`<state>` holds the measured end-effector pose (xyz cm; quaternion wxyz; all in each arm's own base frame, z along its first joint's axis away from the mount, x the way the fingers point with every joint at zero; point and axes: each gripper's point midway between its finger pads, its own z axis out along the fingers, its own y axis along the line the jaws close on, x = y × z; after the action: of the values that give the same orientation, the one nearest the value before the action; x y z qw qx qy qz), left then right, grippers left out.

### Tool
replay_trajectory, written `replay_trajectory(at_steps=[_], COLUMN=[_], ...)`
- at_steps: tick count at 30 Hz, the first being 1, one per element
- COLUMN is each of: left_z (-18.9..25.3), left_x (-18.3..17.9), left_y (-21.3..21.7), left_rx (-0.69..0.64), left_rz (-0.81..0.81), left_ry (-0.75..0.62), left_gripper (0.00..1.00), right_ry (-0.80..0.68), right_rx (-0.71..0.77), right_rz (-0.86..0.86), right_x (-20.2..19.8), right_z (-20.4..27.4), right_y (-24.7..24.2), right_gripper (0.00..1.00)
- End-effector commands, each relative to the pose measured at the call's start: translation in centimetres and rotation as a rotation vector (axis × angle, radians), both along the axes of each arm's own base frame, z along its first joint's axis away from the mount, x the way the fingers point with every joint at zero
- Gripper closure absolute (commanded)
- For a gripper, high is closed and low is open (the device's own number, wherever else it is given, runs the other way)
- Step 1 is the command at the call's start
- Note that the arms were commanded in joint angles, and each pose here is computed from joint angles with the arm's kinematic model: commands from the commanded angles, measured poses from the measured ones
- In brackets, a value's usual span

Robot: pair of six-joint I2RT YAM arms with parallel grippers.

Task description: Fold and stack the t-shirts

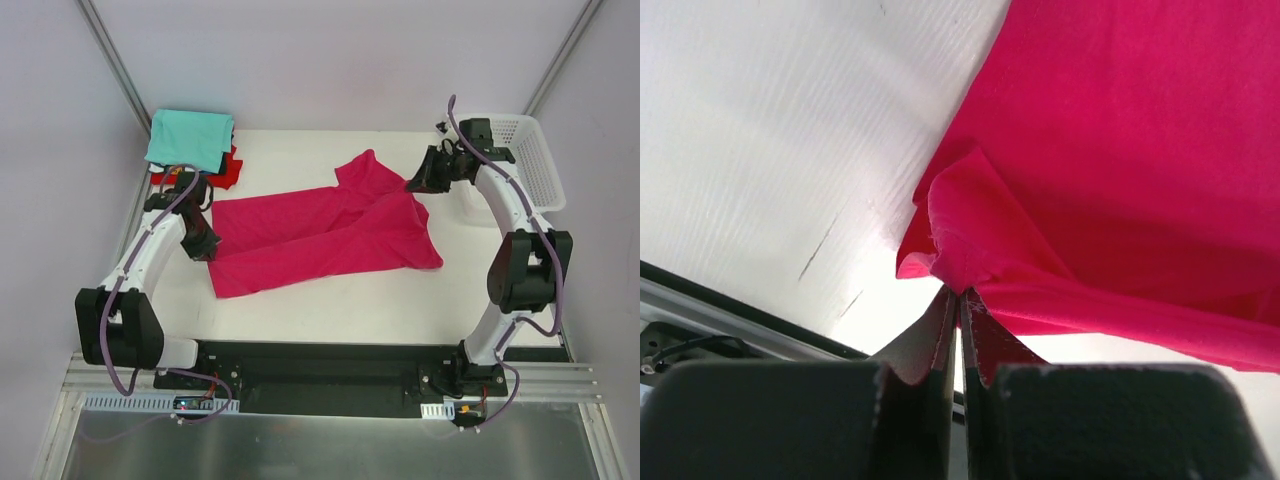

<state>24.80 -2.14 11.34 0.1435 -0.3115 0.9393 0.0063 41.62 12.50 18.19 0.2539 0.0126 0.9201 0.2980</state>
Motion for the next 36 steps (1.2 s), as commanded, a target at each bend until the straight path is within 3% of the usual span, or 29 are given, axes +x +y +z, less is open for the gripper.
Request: replay_trajectory(at_steps=[1,16,24,31,36], left_z=[0.3,-2.5,-1.7,4.9,9.2], left_x=[1.8,3.7,3.4,3.6,2.4], left_y=[1.0,0.9,0.2,-0.1,-0.4], left_rx=[0.038,0.018,-0.019,0.004,-0.021], left_rz=[-0.002,-0.007,-0.015,-0.037,-0.053], left_ry=[-0.012,0.048,0.017,-0.212,-0.328], left_gripper=[1.00,1.00,1.00,1.00,1.00], right_ry=[-0.043,-0.013,-0.017,-0.081,-0.156], right_rx=[-0.001,0.003,0.005,0.037,0.069], right_rz=[0.005,0.017,0.025,0.068,0.065], right_x=[1.5,3.2,2.5,-0.2,-3.6], right_z=[1.1,-0.9,-0.5,2.7,7.5], right_y=[0.4,1.1,1.6,2.8,2.7], right_gripper=[0.99,0.99,0.99,0.99,0.99])
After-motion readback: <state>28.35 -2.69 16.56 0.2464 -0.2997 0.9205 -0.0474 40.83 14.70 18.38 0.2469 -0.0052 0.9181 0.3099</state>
